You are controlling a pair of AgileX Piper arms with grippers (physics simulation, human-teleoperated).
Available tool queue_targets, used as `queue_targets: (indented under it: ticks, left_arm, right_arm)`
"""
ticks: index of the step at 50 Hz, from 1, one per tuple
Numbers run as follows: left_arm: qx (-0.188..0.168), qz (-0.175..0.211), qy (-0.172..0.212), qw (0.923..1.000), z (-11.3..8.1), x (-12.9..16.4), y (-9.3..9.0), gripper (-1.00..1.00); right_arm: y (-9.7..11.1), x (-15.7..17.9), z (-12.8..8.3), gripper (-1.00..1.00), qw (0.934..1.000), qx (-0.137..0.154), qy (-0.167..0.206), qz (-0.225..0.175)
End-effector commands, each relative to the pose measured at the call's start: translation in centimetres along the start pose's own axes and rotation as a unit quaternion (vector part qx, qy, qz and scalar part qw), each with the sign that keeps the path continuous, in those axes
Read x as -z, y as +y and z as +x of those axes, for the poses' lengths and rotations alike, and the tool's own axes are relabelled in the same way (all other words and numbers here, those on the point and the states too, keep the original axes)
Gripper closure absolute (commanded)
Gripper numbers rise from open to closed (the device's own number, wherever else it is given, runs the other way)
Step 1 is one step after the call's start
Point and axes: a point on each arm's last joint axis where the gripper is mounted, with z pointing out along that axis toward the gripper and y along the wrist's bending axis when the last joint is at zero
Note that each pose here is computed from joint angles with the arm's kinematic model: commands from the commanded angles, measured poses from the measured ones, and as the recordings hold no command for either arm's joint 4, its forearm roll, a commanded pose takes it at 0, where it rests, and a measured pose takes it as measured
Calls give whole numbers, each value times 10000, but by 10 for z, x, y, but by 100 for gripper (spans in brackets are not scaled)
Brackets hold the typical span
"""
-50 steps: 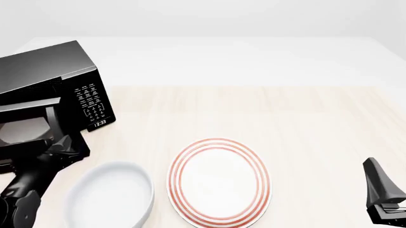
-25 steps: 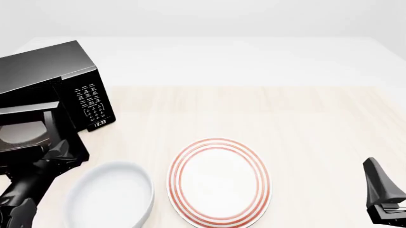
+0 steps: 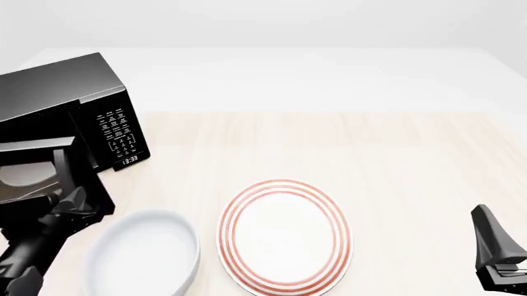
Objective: Open the microwave.
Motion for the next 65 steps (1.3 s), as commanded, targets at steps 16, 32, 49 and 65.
queue_targets:
  ticks: [16,32,49,65]
  left_arm:
    - [-51,238,-346,9991,-10,4,-7,100]
    - [33,140,-368,9992,-11,5,-3,-100]
    - [1,-89,-392,9992,-13,9,5,-100]
    - [-76,4,-451,9990,-23,24,1,-100]
  right_arm:
    - [0,0,0,-100,10000,1,0,1]
    - [0,0,0,-100,10000,0,0,0]
    - [0,0,0,-100,10000,0,-1,0]
    - [0,0,0,-100,10000,0,0,-1]
